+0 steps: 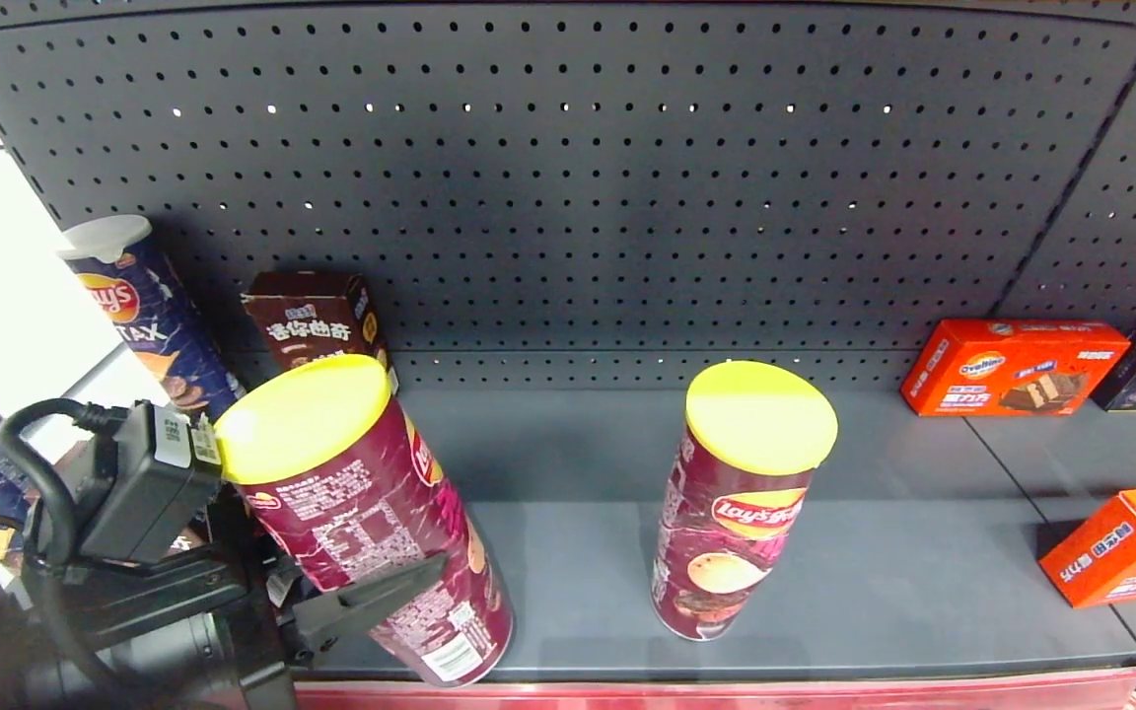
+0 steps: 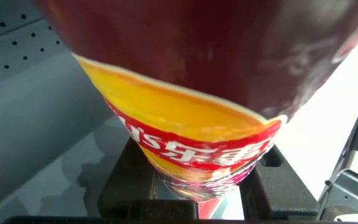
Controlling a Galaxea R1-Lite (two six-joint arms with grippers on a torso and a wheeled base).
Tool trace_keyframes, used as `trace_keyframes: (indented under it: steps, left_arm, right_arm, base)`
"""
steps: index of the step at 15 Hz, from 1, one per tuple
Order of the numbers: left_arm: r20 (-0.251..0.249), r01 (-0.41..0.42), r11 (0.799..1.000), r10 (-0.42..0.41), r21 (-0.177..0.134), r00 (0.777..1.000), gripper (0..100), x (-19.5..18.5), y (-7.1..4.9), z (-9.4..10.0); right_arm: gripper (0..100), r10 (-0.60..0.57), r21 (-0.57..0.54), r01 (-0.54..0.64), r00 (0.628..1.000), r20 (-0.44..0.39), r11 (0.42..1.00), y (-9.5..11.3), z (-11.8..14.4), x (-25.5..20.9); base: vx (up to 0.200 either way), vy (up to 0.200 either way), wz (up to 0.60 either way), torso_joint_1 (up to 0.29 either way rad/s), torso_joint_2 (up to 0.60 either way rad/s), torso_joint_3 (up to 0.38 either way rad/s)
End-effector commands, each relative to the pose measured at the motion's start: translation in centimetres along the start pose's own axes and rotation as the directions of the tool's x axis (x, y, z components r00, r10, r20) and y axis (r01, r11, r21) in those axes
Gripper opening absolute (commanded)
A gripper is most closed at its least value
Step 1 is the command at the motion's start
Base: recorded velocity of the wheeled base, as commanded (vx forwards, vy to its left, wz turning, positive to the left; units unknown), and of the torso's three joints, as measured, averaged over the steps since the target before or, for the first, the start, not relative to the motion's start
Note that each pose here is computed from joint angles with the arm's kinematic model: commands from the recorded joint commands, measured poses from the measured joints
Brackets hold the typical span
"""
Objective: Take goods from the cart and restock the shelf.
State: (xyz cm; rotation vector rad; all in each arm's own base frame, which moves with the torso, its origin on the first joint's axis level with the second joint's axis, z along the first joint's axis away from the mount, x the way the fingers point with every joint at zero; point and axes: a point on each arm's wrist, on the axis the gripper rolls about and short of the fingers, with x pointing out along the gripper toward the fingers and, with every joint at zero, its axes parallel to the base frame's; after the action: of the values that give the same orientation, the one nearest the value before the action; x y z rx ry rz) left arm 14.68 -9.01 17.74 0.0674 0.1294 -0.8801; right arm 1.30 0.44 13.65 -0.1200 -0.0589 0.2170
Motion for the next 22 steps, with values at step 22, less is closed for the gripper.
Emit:
trace_keyframes:
  steps: [22]
  left_arm:
    - [-0.024,0.040,0.999,-0.039,0.016,0.999,0,3.0,0.2,4.4]
  right_arm:
    - [100,-0.192,0.114,0.200,0.978,-0.075,0.973,1.1,-5.8,-3.8]
  base:
    - [0.000,0.000,0.00,0.000,0.00,0.000]
